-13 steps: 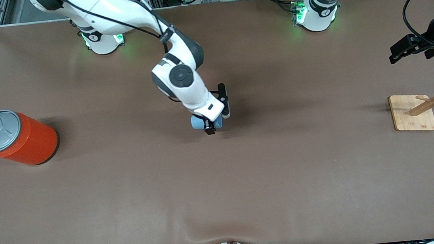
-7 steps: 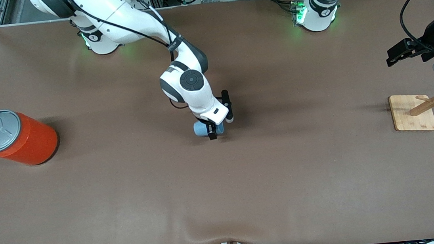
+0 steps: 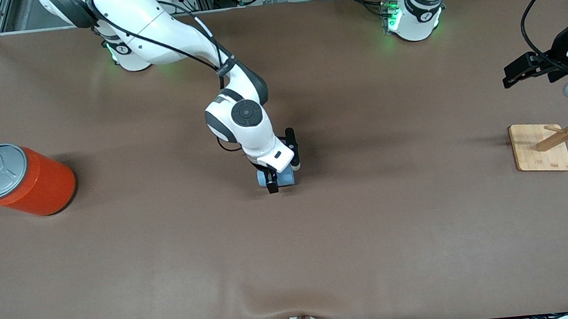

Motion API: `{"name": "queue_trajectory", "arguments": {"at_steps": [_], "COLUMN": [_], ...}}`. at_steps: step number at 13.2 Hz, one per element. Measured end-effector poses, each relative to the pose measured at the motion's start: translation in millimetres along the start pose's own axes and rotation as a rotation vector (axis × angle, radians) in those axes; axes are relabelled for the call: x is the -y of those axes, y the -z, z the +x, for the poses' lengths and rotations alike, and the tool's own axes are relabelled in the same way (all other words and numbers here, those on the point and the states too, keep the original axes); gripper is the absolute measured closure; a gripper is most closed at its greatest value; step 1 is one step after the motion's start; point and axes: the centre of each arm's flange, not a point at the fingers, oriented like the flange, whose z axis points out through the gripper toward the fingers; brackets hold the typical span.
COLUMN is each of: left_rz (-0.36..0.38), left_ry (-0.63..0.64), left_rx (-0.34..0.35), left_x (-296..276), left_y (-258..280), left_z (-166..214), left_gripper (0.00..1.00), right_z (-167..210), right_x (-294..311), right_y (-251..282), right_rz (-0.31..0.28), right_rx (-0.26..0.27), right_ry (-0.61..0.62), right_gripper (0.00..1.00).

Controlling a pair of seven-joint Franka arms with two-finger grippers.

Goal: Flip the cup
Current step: 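Lower the cup onto the table and open the right gripper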

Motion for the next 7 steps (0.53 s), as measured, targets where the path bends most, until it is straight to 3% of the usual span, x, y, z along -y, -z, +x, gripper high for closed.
{"name": "queue_trajectory", "arguments": {"at_steps": [5, 7], "left_rz": [-0.003, -0.063], "left_ry": [-0.002, -0.011], "left_rx": [-0.002, 0.001], "left_x": [-1.0, -10.7], "left_y": [1.0, 2.2], "left_z": [-0.1, -1.1], "left_gripper": [0.00, 0.00], "right_z": [5.6, -9.4], "right_x": [-12.8, -24.5], "right_y": [68.1, 106.2], "right_rz": [0.013, 0.033], "right_rx": [0.020, 0.033], "right_ry": [-0.120, -0.191], "right_gripper": [0.00, 0.00]}}
